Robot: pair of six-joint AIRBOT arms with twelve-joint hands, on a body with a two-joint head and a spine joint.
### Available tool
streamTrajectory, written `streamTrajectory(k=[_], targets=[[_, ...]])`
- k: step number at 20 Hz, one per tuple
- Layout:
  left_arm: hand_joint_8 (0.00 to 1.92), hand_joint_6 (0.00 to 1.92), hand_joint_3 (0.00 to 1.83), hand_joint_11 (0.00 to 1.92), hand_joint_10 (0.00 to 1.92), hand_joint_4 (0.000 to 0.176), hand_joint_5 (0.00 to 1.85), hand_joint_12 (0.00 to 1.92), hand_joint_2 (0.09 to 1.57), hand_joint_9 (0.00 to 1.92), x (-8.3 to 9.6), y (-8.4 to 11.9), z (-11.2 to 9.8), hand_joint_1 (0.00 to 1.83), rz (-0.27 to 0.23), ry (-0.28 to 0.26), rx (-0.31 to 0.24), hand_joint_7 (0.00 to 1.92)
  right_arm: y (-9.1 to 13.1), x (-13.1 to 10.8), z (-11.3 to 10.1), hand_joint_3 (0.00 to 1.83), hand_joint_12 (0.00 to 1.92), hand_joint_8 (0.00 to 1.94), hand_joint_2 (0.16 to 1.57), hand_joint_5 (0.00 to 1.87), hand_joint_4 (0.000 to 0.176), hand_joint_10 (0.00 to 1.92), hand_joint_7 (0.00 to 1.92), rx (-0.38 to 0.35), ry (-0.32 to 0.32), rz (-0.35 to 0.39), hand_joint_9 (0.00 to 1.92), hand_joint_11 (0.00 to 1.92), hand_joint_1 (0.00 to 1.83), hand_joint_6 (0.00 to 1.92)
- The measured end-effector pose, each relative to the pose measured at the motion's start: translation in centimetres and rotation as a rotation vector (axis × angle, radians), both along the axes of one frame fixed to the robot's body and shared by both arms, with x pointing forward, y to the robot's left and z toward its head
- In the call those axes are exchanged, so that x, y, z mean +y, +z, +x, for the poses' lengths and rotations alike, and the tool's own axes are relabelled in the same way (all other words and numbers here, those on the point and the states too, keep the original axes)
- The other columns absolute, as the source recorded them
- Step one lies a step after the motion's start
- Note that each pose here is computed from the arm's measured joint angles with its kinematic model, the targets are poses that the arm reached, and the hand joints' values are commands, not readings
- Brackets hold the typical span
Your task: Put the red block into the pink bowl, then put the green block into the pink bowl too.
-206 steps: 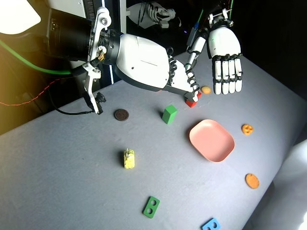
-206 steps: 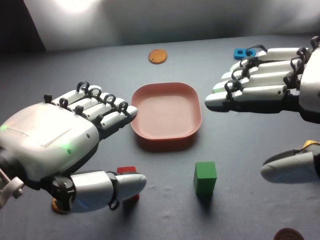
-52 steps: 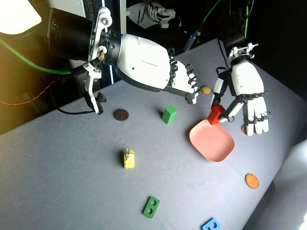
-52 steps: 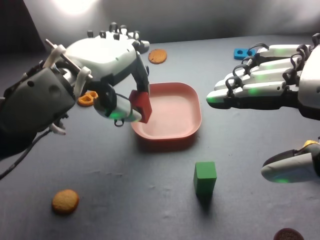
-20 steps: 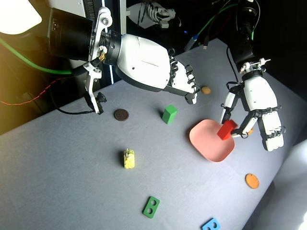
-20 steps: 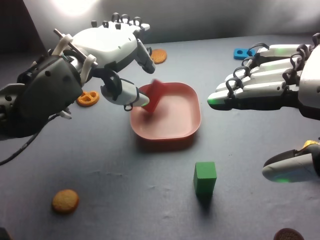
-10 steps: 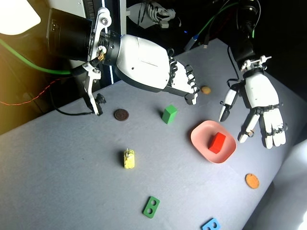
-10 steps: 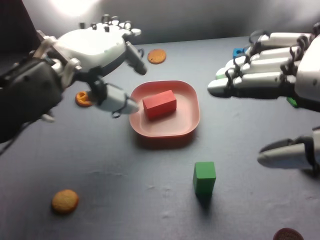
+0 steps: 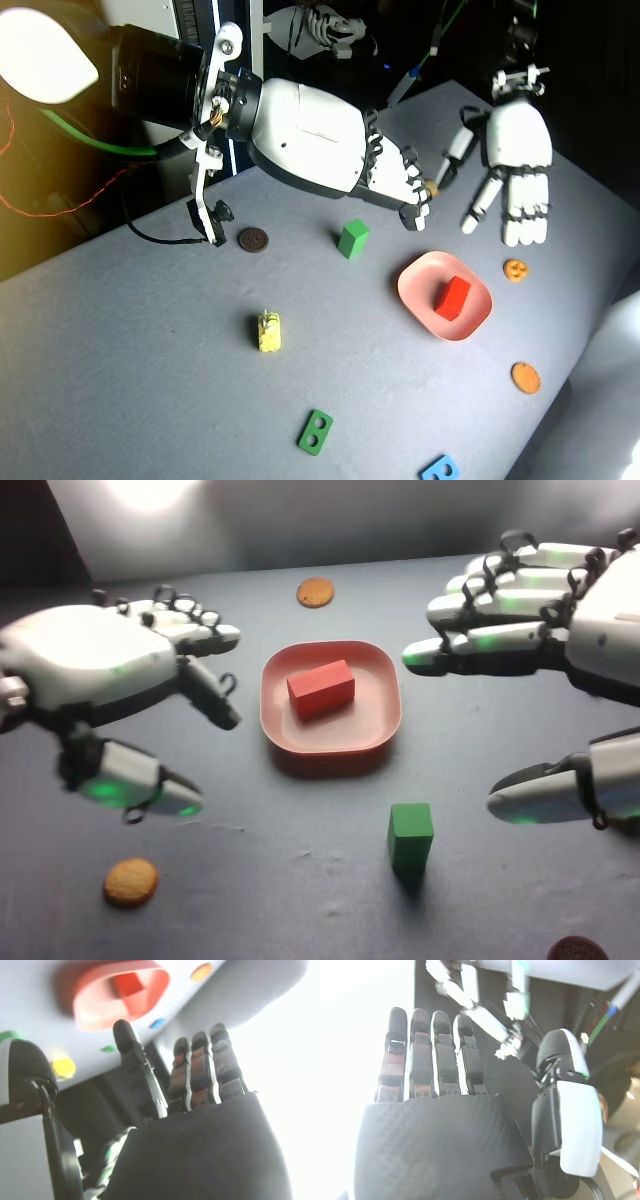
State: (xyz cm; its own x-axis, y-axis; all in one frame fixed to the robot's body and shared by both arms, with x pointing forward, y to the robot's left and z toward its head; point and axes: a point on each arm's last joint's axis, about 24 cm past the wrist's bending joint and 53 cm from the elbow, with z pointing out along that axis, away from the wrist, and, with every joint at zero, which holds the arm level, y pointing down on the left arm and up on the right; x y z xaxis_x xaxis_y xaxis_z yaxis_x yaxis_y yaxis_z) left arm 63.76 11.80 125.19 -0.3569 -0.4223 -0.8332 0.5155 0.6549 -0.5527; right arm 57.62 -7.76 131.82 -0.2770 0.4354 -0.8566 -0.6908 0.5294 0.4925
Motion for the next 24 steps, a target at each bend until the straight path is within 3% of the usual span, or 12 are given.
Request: streamTrajectory(k=[2, 6, 7, 8, 9, 12, 15, 16, 17, 19, 22, 24], targets=[[0.00, 0.00, 0.01, 0.00, 0.00, 0.117, 0.70, 0.00, 1.00, 0.00, 0.2, 0.0, -1.7, 0.65, 0.008, -0.034, 0.010, 0.09, 0.2, 0.2, 0.1, 0.00, 0.00, 0.00, 0.81, 0.47, 0.175, 0.00, 0.00, 0.009, -0.001, 0.025, 0.00, 0.00, 0.51, 0.01], [0.00, 0.00, 0.01, 0.00, 0.00, 0.122, 0.70, 0.00, 1.02, 0.00, -1.2, -0.1, -5.9, 0.63, 0.032, -0.155, 0.015, 0.09, -2.7, 2.2, 0.3, 0.00, 0.00, 0.00, 0.75, 0.73, 0.175, 0.00, 0.00, 0.062, 0.007, -0.025, 0.00, 0.00, 0.67, 0.02], [0.00, 0.00, 0.01, 0.00, 0.00, 0.135, 0.69, 0.00, 1.03, 0.00, -1.4, -0.2, -6.9, 0.60, 0.037, -0.191, 0.015, 0.04, -3.1, 2.7, 0.3, 0.00, 0.00, 0.00, 0.75, 0.78, 0.176, 0.00, 0.00, 0.069, 0.009, -0.038, 0.00, 0.00, 0.69, 0.04], [0.00, 0.00, 0.01, 0.00, 0.00, 0.119, 0.69, 0.00, 1.04, 0.00, -1.6, -0.3, -7.4, 0.61, 0.046, -0.213, 0.015, 0.05, -2.8, 2.8, 0.5, 0.00, 0.00, 0.00, 0.75, 0.84, 0.176, 0.00, 0.02, 0.066, 0.003, -0.023, 0.00, 0.00, 0.71, 0.03], [0.01, 0.00, 0.02, 0.00, 0.00, 0.141, 0.66, 0.00, 1.06, 0.00, -2.0, -0.4, -8.4, 0.52, 0.054, -0.252, 0.012, 0.08, -2.1, 2.8, 0.8, 0.01, 0.00, 0.01, 0.77, 0.91, 0.176, 0.00, 0.05, 0.048, -0.018, 0.009, 0.00, 0.00, 0.75, 0.04], [0.02, 0.01, 0.01, 0.00, 0.00, 0.148, 0.69, 0.00, 1.04, 0.00, -3.1, 0.0, -10.6, 0.53, 0.080, -0.338, -0.041, 0.12, -1.6, 3.4, 1.4, 0.01, 0.00, 0.00, 0.79, 0.97, 0.176, 0.00, 0.06, 0.052, -0.031, 0.057, 0.00, 0.00, 0.85, 0.02], [0.00, 0.01, 0.01, 0.00, 0.00, 0.132, 0.68, 0.00, 1.05, 0.00, -3.3, 0.4, -11.2, 0.53, 0.077, -0.360, -0.063, 0.09, -1.7, 4.4, 1.6, 0.01, 0.00, 0.01, 0.80, 1.00, 0.176, 0.00, 0.09, 0.059, -0.037, 0.072, 0.00, 0.00, 0.89, 0.03], [0.01, 0.01, 0.00, 0.00, 0.00, 0.153, 0.68, 0.00, 1.05, 0.00, -3.3, 0.3, -11.2, 0.50, 0.084, -0.363, -0.066, 0.10, -1.8, 4.6, 2.0, 0.00, 0.00, 0.01, 0.79, 1.06, 0.176, 0.00, 0.14, 0.068, -0.047, 0.090, 0.00, 0.00, 0.95, 0.03], [0.01, 0.01, 0.00, 0.00, 0.00, 0.140, 0.69, 0.00, 1.05, 0.00, -3.4, 0.3, -11.3, 0.53, 0.089, -0.365, -0.067, 0.12, -2.0, 4.7, 2.2, 0.00, 0.00, 0.00, 0.80, 1.08, 0.165, 0.00, 0.15, 0.080, -0.055, 0.096, 0.00, 0.00, 0.98, 0.03], [0.02, 0.03, 0.00, 0.00, 0.00, 0.122, 0.75, 0.00, 1.02, 0.00, -3.4, 0.4, -11.3, 0.63, 0.095, -0.368, -0.078, 0.15, -1.8, 4.4, 2.6, 0.00, 0.00, 0.01, 0.80, 1.11, 0.176, 0.00, 0.16, 0.105, -0.072, 0.136, 0.00, 0.00, 0.98, 0.03], [0.00, 0.00, 0.01, 0.00, 0.00, 0.141, 0.70, 0.00, 1.06, 0.00, -3.5, 0.9, -11.3, 0.53, 0.090, -0.367, -0.091, 0.12, -1.2, 4.6, 2.9, 0.00, 0.00, 0.01, 0.79, 1.11, 0.176, 0.01, 0.16, 0.114, -0.084, 0.198, 0.02, 0.00, 0.97, 0.03], [0.01, 0.01, 0.00, 0.00, 0.00, 0.134, 0.71, 0.00, 1.05, 0.00, -3.5, 0.8, -11.3, 0.56, 0.093, -0.368, -0.092, 0.13, -1.1, 5.0, 3.0, 0.00, 0.00, 0.00, 0.80, 1.09, 0.174, 0.00, 0.14, 0.139, -0.088, 0.240, 0.00, 0.00, 0.95, 0.01]])
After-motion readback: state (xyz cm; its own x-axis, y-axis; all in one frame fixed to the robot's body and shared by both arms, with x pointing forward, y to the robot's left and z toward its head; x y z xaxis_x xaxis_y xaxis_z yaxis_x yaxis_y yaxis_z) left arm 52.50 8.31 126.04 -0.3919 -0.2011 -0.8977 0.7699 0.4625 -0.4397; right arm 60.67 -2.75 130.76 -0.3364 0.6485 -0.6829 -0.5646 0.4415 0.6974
